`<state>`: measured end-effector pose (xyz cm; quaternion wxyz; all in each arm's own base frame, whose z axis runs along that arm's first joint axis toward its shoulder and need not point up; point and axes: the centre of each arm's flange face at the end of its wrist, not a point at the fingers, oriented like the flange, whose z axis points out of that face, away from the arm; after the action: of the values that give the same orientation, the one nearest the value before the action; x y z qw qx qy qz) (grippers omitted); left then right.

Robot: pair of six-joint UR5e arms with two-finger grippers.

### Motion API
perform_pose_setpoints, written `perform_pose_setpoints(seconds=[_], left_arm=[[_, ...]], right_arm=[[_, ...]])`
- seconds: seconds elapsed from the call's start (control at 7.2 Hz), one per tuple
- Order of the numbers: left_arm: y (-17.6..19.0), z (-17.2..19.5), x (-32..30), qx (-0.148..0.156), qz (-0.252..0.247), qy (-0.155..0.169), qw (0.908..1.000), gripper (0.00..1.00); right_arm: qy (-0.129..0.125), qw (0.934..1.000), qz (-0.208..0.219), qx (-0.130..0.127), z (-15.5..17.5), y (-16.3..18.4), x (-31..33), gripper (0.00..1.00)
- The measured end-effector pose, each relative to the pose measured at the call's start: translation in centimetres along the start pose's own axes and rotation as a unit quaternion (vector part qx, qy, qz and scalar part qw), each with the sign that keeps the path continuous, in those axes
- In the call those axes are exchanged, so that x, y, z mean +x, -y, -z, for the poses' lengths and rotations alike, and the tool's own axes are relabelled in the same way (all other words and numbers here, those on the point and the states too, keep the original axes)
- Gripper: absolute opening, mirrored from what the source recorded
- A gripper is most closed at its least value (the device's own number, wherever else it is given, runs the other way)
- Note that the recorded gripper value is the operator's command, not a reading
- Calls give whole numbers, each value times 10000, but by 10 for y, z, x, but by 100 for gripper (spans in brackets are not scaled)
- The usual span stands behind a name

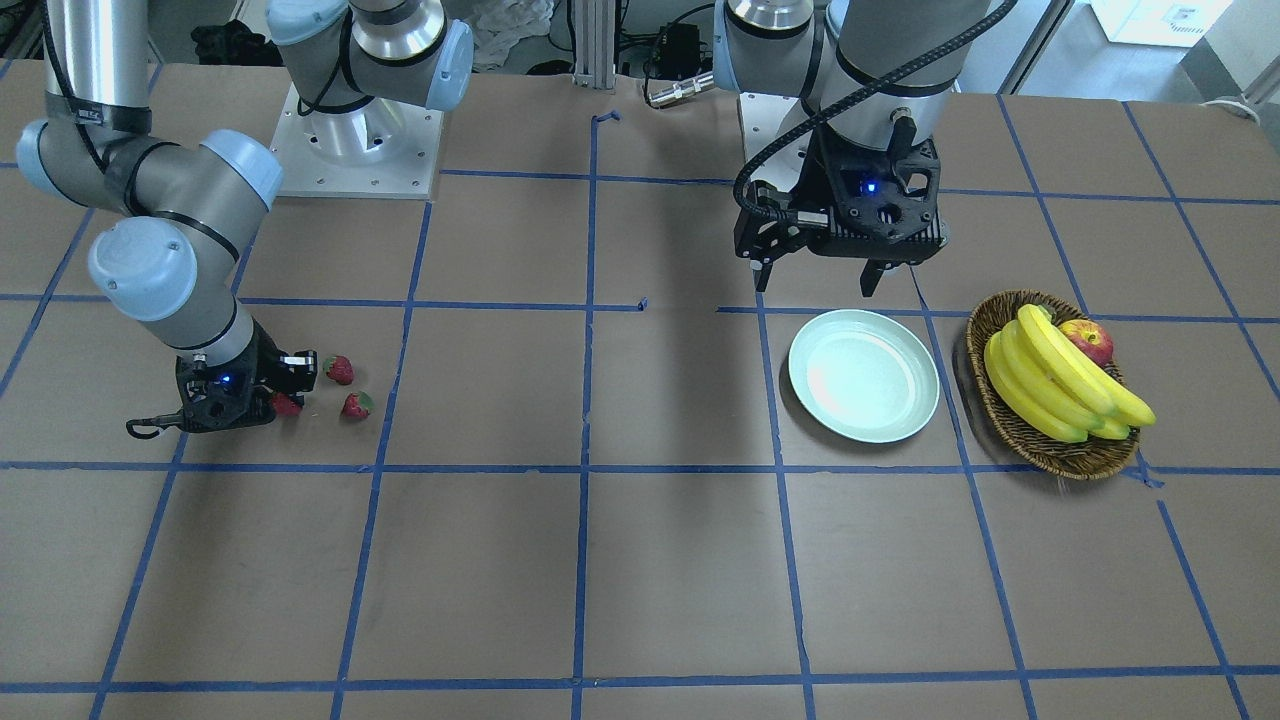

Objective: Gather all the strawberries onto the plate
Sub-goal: 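Close the right gripper on one red strawberry and lift it, then carry the strawberry toward the plate and set it down midway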

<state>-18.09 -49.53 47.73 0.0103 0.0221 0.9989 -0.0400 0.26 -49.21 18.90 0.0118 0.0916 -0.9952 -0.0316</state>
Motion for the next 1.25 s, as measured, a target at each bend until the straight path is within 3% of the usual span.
perform_pose_setpoints(seconds=[0.28, 0.56, 0.97, 1.25], left_arm=[[0, 0, 0, 3, -5, 0, 10000, 100], [0, 0, 0, 8, -5, 0, 10000, 100], [1, 1, 0, 23, 3, -3, 10000, 100], [1, 2, 0, 35, 4, -9, 10000, 100]], right_arm=[[21, 9992, -116, 375, 38, 28, -19, 22], [114, 9976, -378, 574, 61, 51, -108, 22], [264, 9942, -865, 580, 59, 46, -258, 22], [295, 9930, -1057, 428, 31, 49, -345, 22]])
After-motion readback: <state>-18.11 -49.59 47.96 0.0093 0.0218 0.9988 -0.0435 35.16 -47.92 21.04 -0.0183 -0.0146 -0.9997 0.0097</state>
